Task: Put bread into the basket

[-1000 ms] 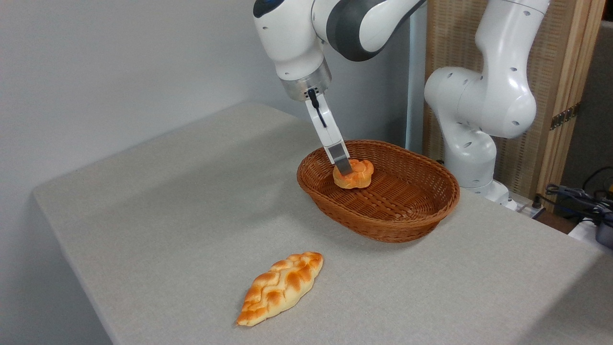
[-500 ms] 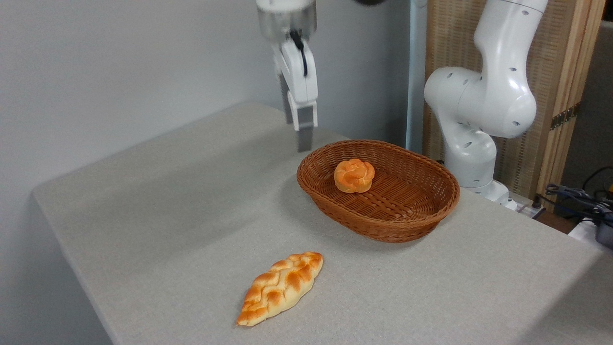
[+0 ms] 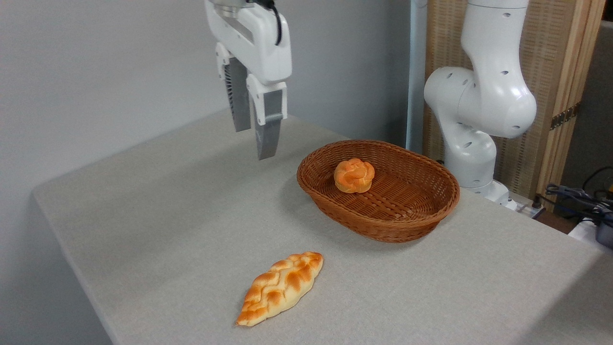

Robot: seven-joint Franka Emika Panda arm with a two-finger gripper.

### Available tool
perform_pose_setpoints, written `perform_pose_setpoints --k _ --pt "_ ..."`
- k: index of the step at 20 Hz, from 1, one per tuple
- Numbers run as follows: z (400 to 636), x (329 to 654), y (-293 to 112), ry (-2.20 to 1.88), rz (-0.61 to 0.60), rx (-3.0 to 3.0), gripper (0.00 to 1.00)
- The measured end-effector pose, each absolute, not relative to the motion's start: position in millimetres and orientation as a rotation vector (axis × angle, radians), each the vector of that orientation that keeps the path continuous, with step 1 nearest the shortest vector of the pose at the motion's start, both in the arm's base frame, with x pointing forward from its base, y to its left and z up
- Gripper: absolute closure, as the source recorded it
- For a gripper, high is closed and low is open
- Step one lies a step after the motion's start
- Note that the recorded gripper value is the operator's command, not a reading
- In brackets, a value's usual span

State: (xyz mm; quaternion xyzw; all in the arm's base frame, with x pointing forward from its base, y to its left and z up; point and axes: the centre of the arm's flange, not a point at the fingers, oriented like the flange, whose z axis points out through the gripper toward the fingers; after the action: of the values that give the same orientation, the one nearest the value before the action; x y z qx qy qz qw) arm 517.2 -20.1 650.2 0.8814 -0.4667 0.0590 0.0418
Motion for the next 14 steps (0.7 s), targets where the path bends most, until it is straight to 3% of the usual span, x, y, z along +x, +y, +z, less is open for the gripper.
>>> perform_pose_setpoints --k 14 --pt "628.0 536.3 -37.9 -1.282 0.05 2.801 0.0"
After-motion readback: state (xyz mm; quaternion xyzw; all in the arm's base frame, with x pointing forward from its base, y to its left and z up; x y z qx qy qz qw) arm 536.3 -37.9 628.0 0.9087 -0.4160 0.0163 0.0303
